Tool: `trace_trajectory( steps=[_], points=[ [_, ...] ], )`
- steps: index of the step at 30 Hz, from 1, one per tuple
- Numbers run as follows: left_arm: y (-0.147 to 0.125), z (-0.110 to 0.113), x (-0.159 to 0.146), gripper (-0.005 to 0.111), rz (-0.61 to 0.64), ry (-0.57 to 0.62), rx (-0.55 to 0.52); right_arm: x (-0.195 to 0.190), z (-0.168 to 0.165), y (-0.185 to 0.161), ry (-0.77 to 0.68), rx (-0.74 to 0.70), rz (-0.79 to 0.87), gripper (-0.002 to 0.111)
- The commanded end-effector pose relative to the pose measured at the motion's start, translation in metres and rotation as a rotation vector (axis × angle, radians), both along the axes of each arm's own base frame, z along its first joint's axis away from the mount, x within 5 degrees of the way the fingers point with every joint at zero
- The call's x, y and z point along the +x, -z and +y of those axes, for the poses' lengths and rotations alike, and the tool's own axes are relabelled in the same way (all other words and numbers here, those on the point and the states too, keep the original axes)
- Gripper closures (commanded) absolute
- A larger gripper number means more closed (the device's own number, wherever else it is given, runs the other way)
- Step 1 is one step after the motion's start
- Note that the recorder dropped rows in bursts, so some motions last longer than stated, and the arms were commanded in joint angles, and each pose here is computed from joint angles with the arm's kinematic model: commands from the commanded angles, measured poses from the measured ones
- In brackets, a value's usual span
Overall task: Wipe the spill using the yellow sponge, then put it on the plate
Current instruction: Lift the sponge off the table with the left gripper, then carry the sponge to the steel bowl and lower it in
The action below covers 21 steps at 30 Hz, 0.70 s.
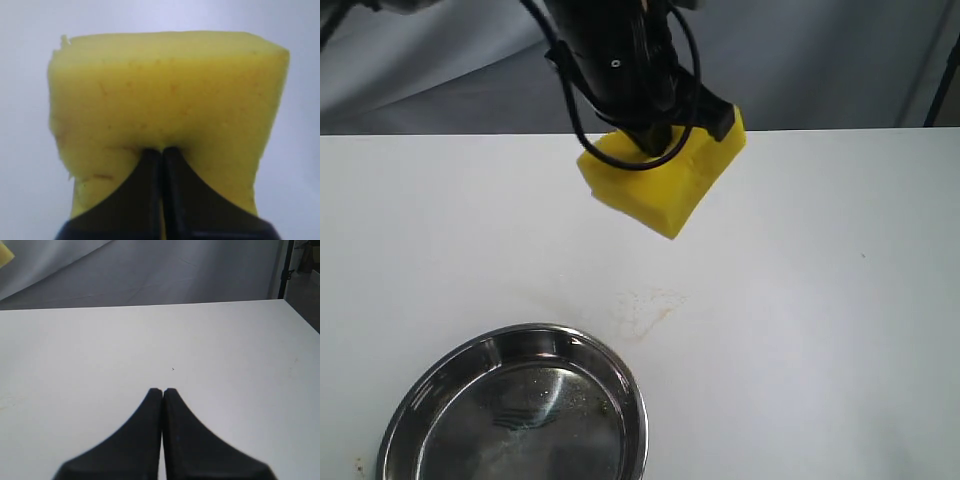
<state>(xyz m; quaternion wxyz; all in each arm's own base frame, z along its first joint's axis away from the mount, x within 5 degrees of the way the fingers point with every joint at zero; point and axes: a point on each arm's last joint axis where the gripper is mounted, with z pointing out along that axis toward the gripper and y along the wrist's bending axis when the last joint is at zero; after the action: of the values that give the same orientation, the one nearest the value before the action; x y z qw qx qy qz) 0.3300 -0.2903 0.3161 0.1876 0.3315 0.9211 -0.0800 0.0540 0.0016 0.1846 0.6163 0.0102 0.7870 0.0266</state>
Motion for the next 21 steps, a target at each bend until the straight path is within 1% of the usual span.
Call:
trace_trajectory(
  steps=[1, 6, 12, 16, 21],
  points=[
    [0.002, 0.023, -0.025, 0.107, 0.055, -0.004, 0.038, 0.000, 0.000, 0.001, 0.009, 0.002, -0.002, 0.108],
    [0.018, 0.048, -0.061, 0.107, 0.177, -0.010, 0.065, 0.000, 0.000, 0.001, 0.009, 0.002, -0.002, 0.108],
    [0.038, 0.080, -0.097, 0.107, 0.262, -0.014, 0.139, 0.000, 0.000, 0.001, 0.009, 0.002, -0.002, 0.108],
    [0.058, 0.100, -0.121, 0.107, 0.337, -0.043, 0.191, 0.000, 0.000, 0.001, 0.009, 0.002, -0.002, 0.108],
    [0.091, 0.107, -0.133, 0.107, 0.356, -0.075, 0.161, 0.000, 0.000, 0.001, 0.009, 0.002, -0.002, 0.108]
  ],
)
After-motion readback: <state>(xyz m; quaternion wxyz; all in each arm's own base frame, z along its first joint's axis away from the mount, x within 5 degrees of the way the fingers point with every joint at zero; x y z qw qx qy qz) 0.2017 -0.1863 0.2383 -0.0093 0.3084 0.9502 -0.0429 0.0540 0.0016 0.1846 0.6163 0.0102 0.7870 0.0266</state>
